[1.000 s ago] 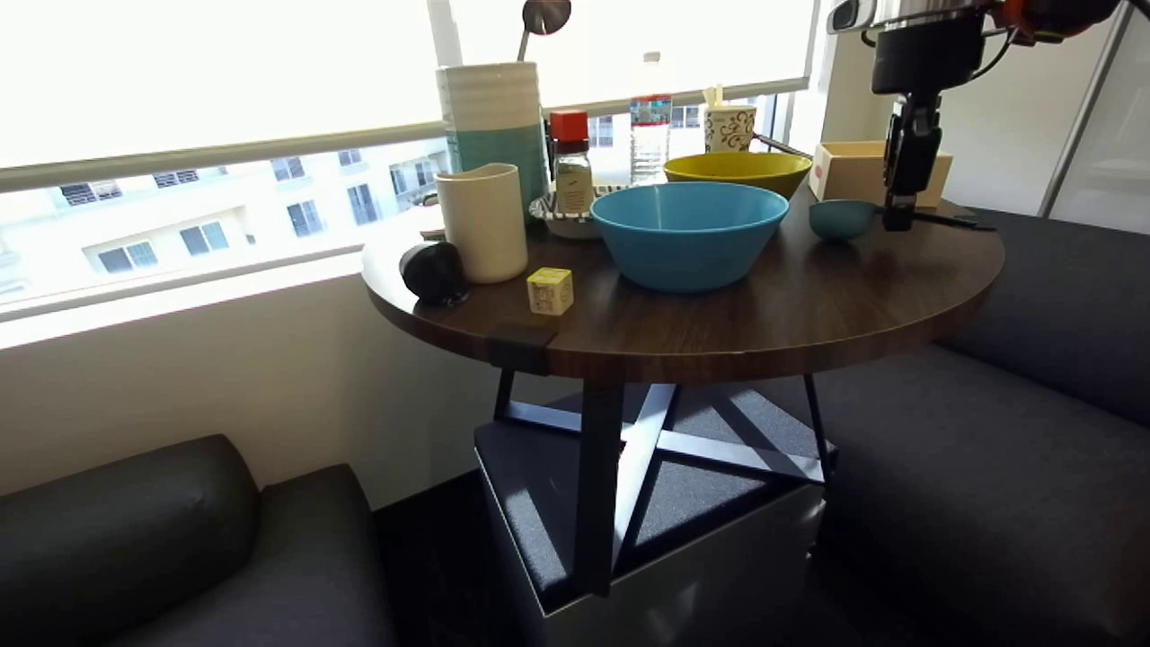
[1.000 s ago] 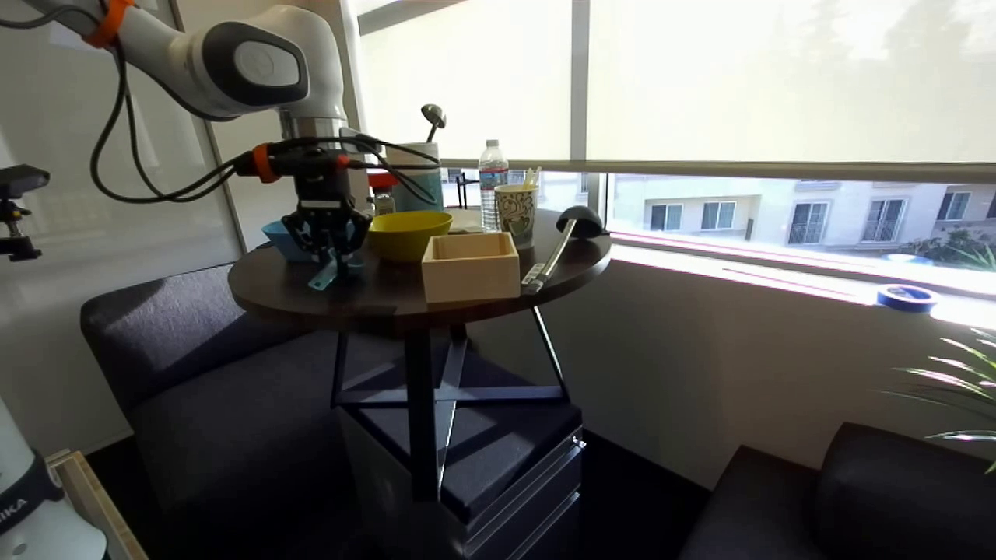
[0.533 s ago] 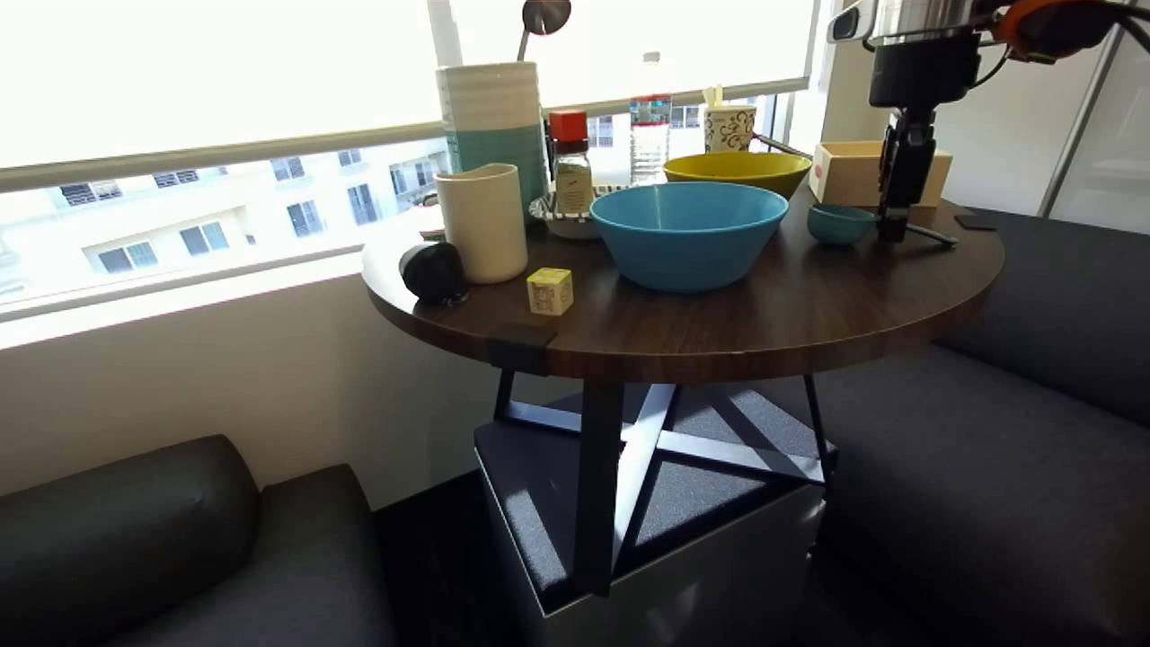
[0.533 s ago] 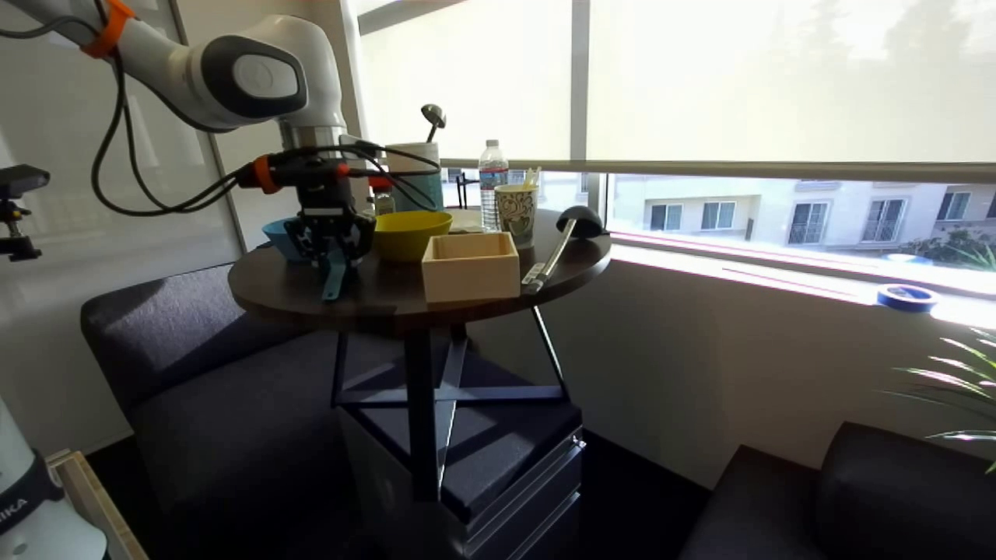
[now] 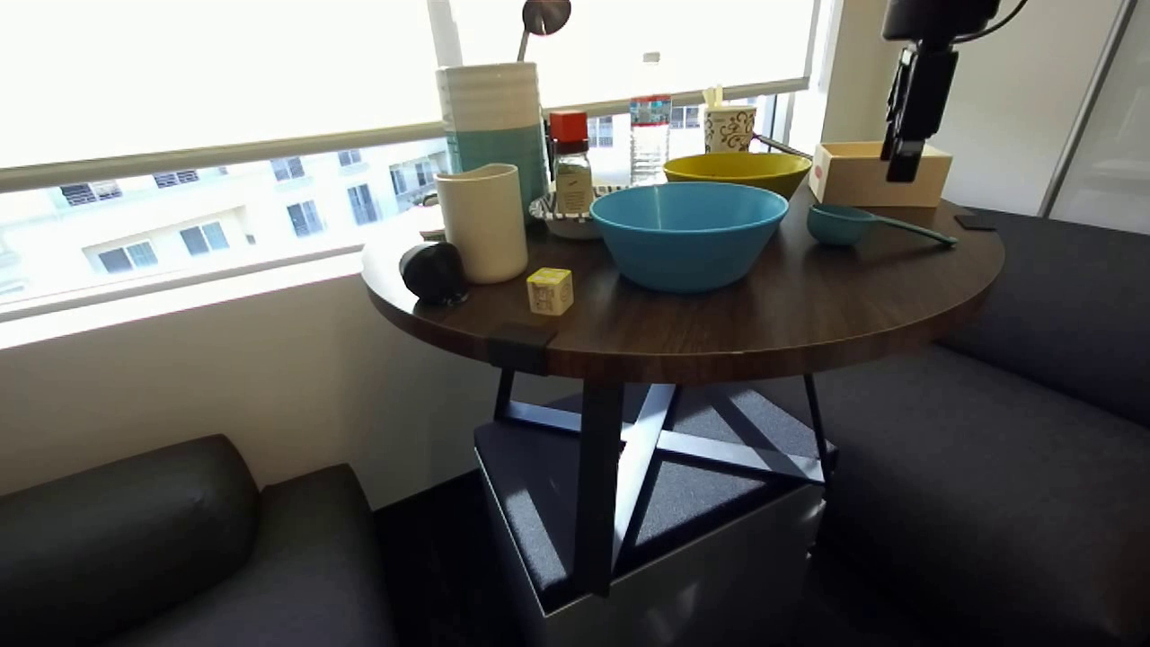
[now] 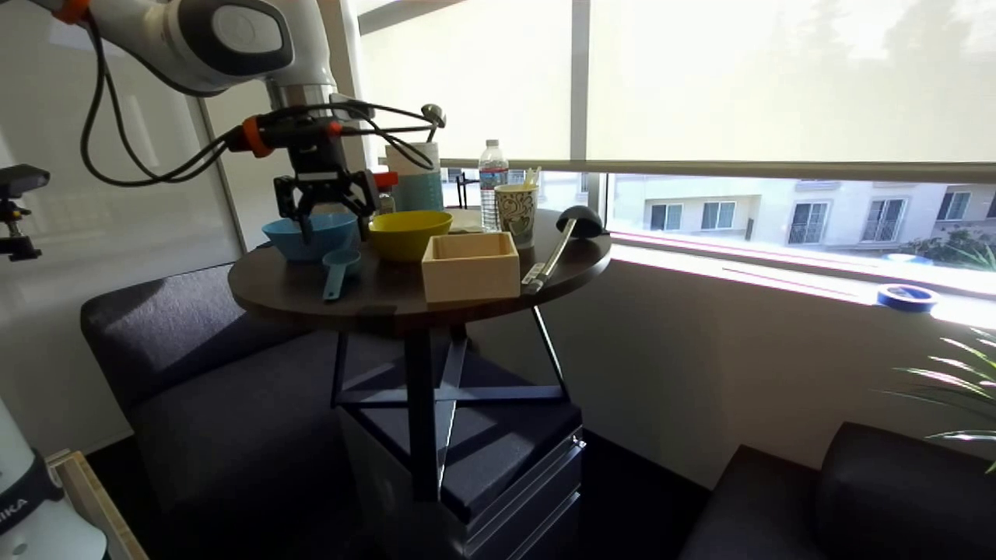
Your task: Put some of the contents of the yellow bowl onto the blue ladle on the table and then pour the contents of the blue ladle into the blue bowl
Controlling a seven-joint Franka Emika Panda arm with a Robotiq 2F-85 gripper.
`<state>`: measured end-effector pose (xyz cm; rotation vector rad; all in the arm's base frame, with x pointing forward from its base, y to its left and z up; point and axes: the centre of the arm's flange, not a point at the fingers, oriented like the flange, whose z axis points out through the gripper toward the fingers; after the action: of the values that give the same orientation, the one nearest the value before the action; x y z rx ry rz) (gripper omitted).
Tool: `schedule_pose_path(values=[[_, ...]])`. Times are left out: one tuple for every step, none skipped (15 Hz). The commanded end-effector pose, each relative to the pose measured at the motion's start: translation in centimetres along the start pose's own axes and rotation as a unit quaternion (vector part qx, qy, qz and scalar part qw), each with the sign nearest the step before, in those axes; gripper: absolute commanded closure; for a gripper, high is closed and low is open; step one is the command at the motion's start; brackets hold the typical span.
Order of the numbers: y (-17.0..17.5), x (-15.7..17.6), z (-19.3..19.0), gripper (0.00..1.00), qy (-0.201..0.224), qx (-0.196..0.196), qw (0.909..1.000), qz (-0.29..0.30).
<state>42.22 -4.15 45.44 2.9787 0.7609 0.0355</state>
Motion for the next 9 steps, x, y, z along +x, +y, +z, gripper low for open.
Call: schedule_pose_path(values=[[-1.0, -0.1, -4.9, 0.0, 0.028, 0.025, 0.9991, -0.019], [-1.2, 0.1, -6.0, 0.0, 0.041, 0.036, 0.9983, -0.022], [-1.8, 0.4, -7.3, 0.0, 0.058, 0.056, 0.9964, -0.026], [-2.1, 0.6, -8.4, 0.0, 0.072, 0.065, 0.9948, -0.031], [-2.8, 0.9, -9.5, 0.0, 0.086, 0.077, 0.9927, -0.036], [-3.2, 1.2, -10.5, 0.0, 0.096, 0.086, 0.9908, -0.043], [-3.6, 1.4, -11.2, 0.0, 0.103, 0.09, 0.9896, -0.044], [-3.9, 1.6, -11.9, 0.0, 0.112, 0.099, 0.9878, -0.043], [-4.3, 1.8, -12.5, 0.0, 0.117, 0.106, 0.9864, -0.045]])
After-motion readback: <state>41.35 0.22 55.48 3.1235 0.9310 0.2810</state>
